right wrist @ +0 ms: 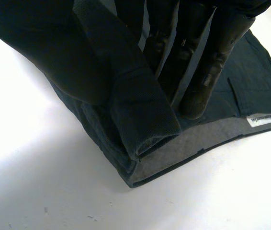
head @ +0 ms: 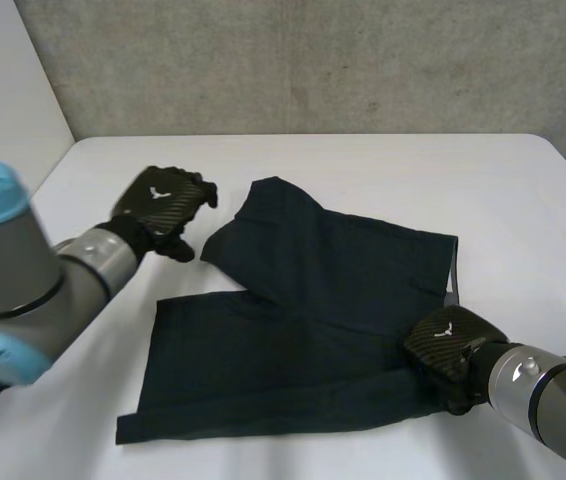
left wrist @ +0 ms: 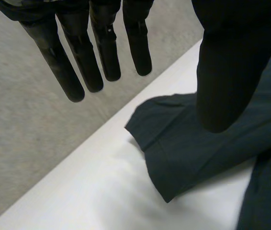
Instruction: Fold the shorts.
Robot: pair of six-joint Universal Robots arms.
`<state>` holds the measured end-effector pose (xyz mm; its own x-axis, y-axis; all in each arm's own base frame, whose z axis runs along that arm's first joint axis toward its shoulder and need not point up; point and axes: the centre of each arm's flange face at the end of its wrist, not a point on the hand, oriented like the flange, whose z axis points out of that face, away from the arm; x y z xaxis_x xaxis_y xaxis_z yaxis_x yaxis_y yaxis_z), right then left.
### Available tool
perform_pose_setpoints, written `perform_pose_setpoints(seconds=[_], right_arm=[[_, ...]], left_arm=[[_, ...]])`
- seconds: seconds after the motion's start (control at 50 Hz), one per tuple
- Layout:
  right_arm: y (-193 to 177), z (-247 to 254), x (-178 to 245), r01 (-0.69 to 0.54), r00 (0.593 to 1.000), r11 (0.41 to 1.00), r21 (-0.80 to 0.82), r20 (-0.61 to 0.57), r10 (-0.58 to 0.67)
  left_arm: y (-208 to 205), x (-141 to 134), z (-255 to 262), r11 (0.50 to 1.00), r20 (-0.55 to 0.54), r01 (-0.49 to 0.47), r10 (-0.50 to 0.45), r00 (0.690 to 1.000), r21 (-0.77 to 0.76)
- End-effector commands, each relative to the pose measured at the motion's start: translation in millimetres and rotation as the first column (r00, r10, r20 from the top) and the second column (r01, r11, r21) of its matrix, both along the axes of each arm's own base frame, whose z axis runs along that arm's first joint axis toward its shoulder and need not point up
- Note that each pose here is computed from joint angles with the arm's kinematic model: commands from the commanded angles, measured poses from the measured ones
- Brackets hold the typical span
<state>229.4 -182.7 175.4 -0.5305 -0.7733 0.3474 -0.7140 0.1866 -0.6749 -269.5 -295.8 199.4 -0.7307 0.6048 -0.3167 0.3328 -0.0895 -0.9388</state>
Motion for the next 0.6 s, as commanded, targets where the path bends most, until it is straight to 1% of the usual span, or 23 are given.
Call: perform_pose_setpoints(seconds=[0.02, 0.2, 0.44, 0.52, 0.54, 0.6], right_arm=[[0.8, -5.7, -2.6, 0.014, 1.000, 1.000, 0.005, 0.007, -0.014], [-4.1, -10.1, -6.8, 0.039, 0.999, 0.999, -0.010, 0.017, -0.039], [-3.2, -13.6, -7.1, 0.046, 0.999, 0.999, -0.009, 0.025, -0.046], [-3.0, -13.9, -7.1, 0.046, 0.999, 0.999, -0.009, 0.025, -0.046], [-3.5, -13.6, -7.0, 0.046, 0.999, 0.999, -0.012, 0.026, -0.046], [-5.0, -11.9, -6.1, 0.046, 0.998, 0.999, -0.022, 0.032, -0.045]], left_arm=[[-40.7, -23.2, -48.1, 0.994, 0.019, 0.057, -0.058, 0.998, 0.088], [-63.7, -31.4, -76.6, 0.984, 0.047, 0.060, -0.069, 0.997, 0.169], [-83.0, -36.2, -92.2, 0.987, 0.049, 0.040, -0.048, 0.998, 0.153], [-87.3, -32.1, -94.6, 0.992, 0.096, -0.020, 0.008, 0.995, 0.129], [-87.5, -28.7, -95.7, 0.992, 0.139, -0.061, 0.046, 0.989, 0.110], [-82.5, -28.0, -96.5, 0.992, 0.219, -0.107, 0.088, 0.972, 0.073]])
